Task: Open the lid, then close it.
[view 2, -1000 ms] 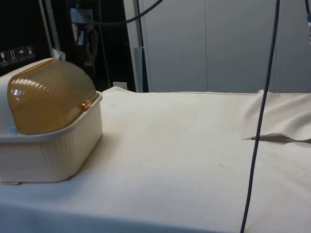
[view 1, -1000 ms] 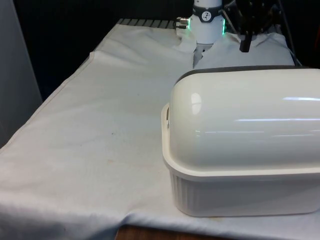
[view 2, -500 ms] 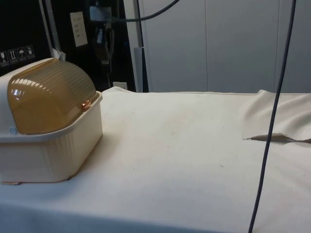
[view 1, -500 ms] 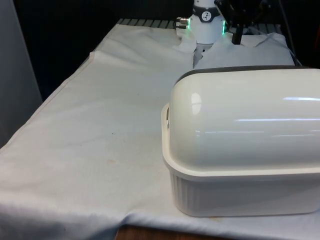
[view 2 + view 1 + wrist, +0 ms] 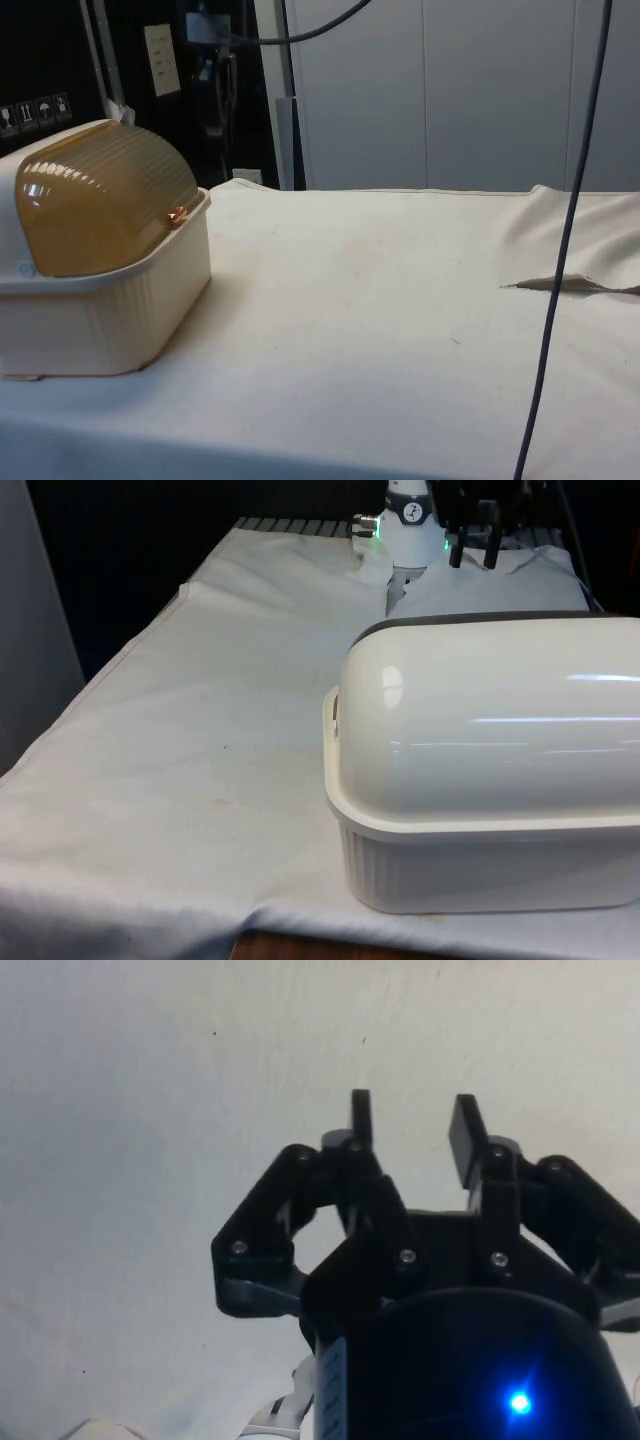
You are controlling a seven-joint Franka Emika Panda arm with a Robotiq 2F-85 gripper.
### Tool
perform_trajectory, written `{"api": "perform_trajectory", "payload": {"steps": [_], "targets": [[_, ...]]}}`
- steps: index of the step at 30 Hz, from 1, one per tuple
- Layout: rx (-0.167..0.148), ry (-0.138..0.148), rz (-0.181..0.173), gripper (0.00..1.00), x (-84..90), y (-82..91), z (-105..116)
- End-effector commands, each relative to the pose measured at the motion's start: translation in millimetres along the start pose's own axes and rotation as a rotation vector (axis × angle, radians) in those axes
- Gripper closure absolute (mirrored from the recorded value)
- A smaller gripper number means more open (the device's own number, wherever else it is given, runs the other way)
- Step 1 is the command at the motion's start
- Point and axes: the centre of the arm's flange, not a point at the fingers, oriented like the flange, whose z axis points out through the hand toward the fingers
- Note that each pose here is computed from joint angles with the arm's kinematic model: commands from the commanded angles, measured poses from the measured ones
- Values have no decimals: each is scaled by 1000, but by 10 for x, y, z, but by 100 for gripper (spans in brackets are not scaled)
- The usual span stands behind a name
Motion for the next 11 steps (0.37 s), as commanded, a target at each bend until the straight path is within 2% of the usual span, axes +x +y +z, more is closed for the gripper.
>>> {"api": "perform_trajectory", "payload": {"steps": [1, 2, 3, 8, 9, 10, 11], "targets": [[0, -1, 1, 53, 9, 1, 2], [0, -1, 1, 49, 9, 1, 2], [0, -1, 1, 39, 11, 2, -1], [0, 1, 0, 16, 3, 1, -4], [0, -1, 1, 16, 9, 1, 2], [0, 0, 1, 12, 10, 2, -4], [0, -1, 1, 2, 7, 1, 1]]}}
